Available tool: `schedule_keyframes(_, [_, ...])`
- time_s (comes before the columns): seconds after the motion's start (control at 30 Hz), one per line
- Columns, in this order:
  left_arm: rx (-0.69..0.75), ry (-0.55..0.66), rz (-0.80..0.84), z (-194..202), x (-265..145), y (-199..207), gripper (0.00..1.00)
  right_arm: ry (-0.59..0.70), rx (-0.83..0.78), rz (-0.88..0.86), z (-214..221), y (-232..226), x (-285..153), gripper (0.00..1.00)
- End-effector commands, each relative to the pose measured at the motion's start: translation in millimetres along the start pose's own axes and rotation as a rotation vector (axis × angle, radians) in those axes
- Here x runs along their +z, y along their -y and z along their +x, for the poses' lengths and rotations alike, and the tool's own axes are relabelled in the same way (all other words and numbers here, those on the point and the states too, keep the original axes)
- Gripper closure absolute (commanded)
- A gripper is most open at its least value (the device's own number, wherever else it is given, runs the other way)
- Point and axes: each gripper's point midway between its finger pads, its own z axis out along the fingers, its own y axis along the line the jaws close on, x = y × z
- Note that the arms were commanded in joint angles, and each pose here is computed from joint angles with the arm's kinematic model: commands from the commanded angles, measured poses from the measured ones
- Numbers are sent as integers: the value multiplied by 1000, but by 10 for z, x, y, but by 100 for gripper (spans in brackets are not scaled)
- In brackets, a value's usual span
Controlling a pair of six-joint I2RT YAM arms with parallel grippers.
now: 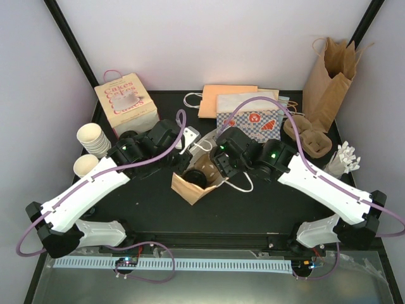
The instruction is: Pack the takeout coffee
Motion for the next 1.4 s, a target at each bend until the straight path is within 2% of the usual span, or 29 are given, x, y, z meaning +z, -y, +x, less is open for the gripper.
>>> schedule_keyframes(0.0, [153, 101, 1, -252, -155, 34, 98, 28, 27, -62, -11, -55, -90, 34])
schedule_keyframes(0.2, [291, 136, -30, -342, -133, 59, 98, 1, 58, -63, 133, -85, -64, 35])
schedule_keyframes(0.53, [411, 208, -2, -291, -65, 251, 98, 73, 73, -70, 310, -246, -94, 34])
schedule_keyframes(0.77, [407, 204, 34, -142, -34, 376, 98, 148, 68, -77, 400, -319, -47, 35])
schedule_keyframes(1.1, [339, 219, 58, -136, -57, 432, 96, 202, 4, -11, 532, -372, -53, 35])
schedule_keyframes(1.37, [295, 208, 43, -113, -42, 395, 95, 257, 37, 20, 545, -311, -105, 35])
